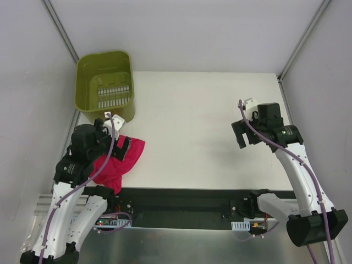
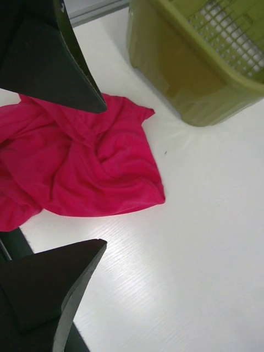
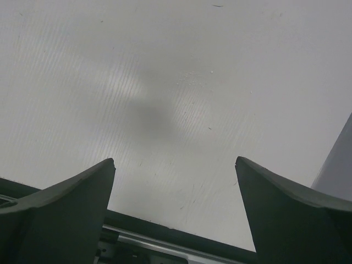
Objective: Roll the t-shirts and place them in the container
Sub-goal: Move the T-shirt to the center of the board.
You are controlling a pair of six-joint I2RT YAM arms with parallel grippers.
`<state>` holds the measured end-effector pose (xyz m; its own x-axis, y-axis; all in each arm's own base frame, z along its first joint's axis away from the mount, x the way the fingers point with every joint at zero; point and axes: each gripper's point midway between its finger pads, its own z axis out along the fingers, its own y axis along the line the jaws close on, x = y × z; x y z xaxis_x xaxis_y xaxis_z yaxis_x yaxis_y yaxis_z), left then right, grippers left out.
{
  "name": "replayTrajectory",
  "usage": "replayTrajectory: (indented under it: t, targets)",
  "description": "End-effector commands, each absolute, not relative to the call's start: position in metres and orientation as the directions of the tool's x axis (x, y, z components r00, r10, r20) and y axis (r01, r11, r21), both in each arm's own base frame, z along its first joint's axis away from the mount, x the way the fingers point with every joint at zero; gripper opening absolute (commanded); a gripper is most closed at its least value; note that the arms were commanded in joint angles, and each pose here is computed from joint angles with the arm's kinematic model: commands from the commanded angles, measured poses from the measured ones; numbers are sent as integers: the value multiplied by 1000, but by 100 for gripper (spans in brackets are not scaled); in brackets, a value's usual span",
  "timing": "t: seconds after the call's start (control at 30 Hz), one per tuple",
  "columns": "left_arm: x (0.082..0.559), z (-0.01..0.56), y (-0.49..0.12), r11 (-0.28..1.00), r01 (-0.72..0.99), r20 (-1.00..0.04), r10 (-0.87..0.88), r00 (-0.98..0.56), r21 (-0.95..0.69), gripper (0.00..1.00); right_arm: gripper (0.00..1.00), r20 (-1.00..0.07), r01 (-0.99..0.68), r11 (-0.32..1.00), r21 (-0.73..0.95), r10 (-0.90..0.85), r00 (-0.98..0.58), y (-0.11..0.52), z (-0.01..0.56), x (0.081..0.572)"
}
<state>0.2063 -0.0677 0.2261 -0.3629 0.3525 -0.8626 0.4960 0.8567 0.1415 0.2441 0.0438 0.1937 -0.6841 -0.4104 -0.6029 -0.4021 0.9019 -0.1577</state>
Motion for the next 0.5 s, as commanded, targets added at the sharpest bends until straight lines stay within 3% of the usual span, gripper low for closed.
replayTrajectory:
  t: [0.0, 0.13, 0.33, 0.47]
  targets:
    - [186, 182, -65, 805, 586, -726, 459, -512, 95, 99, 96, -595, -454, 885, -101, -420, -685, 58, 199, 242]
    - [186, 161, -79, 747, 665, -651, 501, -570, -8, 96, 96, -611, -620, 785, -25, -503, -612, 85, 203, 237]
    - [207, 130, -86, 718, 693, -532, 565, -631, -59, 88, 96, -587, -626, 778, -57, -534, -609, 82, 198, 245]
    - [223, 113, -88, 709, 705, -446, 631, -634, 2, 85, 96, -609, -619, 784, -37, -509, -608, 86, 201, 243]
